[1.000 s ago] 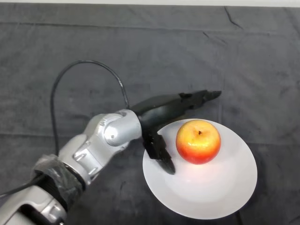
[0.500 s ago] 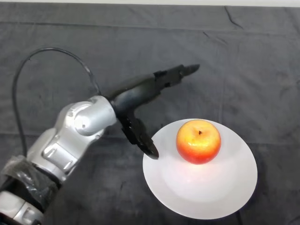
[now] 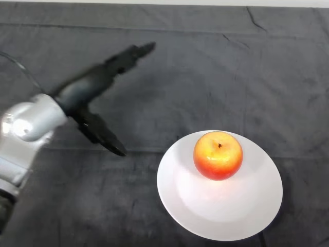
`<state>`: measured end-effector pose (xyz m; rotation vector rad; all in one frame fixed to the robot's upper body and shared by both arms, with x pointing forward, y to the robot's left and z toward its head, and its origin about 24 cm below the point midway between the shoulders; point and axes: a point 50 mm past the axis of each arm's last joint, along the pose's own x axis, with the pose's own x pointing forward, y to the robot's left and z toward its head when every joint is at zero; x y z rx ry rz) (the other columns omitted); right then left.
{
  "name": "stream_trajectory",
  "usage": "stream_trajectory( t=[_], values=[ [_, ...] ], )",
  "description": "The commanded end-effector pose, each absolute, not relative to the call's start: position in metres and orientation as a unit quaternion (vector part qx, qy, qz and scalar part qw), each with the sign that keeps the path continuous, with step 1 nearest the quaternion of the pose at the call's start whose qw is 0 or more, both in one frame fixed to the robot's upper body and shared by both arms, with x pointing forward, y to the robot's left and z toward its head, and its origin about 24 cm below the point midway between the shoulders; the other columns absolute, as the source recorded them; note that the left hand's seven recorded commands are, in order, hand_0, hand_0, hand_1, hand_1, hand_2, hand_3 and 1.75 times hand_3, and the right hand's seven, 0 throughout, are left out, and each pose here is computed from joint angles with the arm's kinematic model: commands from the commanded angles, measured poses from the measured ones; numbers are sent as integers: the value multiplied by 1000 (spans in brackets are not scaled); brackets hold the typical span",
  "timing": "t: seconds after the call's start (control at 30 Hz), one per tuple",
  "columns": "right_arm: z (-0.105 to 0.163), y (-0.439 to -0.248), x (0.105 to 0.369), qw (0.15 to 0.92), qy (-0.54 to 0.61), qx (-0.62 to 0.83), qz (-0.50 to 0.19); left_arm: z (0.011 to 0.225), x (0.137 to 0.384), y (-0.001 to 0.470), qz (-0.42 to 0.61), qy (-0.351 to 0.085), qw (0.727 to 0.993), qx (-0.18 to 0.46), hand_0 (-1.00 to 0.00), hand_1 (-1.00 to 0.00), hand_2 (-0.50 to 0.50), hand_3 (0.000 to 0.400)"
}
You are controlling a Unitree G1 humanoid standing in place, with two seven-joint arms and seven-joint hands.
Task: Move the apple to the plate
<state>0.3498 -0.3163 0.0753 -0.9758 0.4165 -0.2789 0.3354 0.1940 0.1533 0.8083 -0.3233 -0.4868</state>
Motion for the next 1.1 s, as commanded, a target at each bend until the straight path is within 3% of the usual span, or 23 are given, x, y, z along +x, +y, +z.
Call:
stream_trajectory(
  t=[0.03, 1.1],
  values=[
    [62, -325, 338, 849, 226, -459, -134, 154, 327, 213, -214, -151, 881, 393, 0, 0, 0, 0],
    [62, -325, 338, 849, 227, -459, -134, 154, 305, 311, -76, -120, 913, 382, 0, 0, 0, 0]
  ],
)
